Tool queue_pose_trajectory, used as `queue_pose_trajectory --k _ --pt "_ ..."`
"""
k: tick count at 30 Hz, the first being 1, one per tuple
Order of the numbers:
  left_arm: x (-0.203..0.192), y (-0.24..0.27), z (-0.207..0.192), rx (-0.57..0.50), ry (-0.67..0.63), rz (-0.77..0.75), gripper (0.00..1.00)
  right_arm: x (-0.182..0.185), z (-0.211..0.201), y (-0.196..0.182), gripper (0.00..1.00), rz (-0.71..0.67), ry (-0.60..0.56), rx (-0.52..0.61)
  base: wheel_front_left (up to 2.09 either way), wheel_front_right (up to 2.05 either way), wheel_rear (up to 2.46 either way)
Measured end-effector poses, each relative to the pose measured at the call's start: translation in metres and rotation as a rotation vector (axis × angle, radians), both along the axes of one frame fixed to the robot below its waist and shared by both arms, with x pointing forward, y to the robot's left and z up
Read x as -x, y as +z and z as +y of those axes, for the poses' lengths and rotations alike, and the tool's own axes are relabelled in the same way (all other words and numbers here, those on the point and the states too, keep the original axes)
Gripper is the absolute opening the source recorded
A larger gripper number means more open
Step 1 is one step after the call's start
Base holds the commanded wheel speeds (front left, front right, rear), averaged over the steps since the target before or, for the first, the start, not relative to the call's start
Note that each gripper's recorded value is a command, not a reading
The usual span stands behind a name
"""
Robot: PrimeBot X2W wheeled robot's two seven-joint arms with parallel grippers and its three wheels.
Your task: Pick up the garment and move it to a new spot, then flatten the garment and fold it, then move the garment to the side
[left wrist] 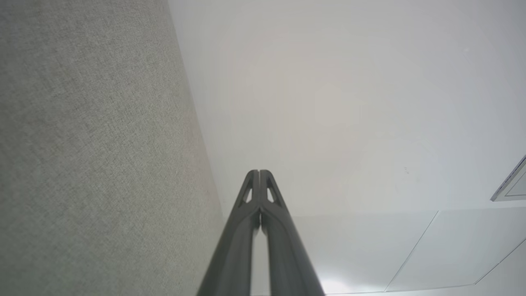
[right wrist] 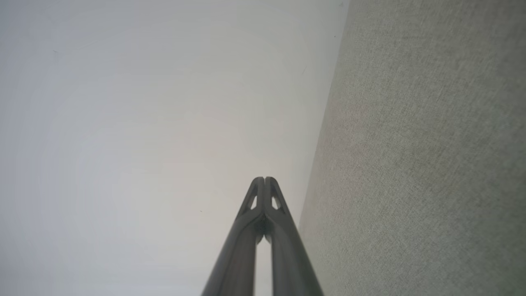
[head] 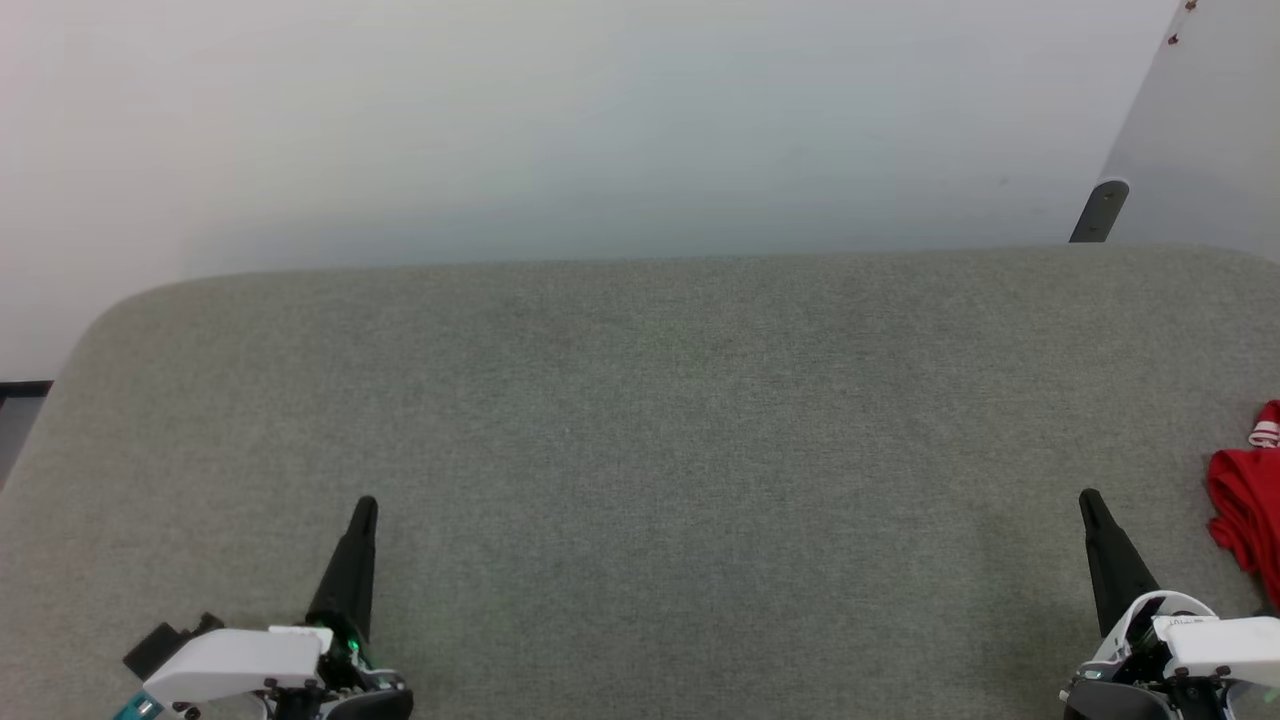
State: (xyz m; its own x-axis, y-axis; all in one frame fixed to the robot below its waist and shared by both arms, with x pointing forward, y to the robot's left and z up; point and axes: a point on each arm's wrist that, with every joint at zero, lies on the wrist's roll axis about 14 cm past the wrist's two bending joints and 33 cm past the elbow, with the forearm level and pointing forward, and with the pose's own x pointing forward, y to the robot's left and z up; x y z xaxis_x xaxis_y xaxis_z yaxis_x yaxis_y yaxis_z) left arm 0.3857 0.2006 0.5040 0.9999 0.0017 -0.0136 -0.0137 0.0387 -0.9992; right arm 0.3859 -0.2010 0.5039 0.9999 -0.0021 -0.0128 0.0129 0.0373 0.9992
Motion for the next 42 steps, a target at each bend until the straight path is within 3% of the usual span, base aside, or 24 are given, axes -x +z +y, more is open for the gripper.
queue_pose_trajectory --k 7,42 --pt "-0.0022 0.0005 -0.0008 0.041 -0.003 -0.003 0.00 -0.0019 0.0005 0.0007 0.00 -0.004 0.002 -0.038 0.00 0.00 0.00" --pt "-0.0021 0.0005 -0.0003 0.042 -0.001 -0.004 0.00 -0.0028 0.0006 0.0020 0.00 -0.008 0.002 -0.038 0.00 0.00 0.00"
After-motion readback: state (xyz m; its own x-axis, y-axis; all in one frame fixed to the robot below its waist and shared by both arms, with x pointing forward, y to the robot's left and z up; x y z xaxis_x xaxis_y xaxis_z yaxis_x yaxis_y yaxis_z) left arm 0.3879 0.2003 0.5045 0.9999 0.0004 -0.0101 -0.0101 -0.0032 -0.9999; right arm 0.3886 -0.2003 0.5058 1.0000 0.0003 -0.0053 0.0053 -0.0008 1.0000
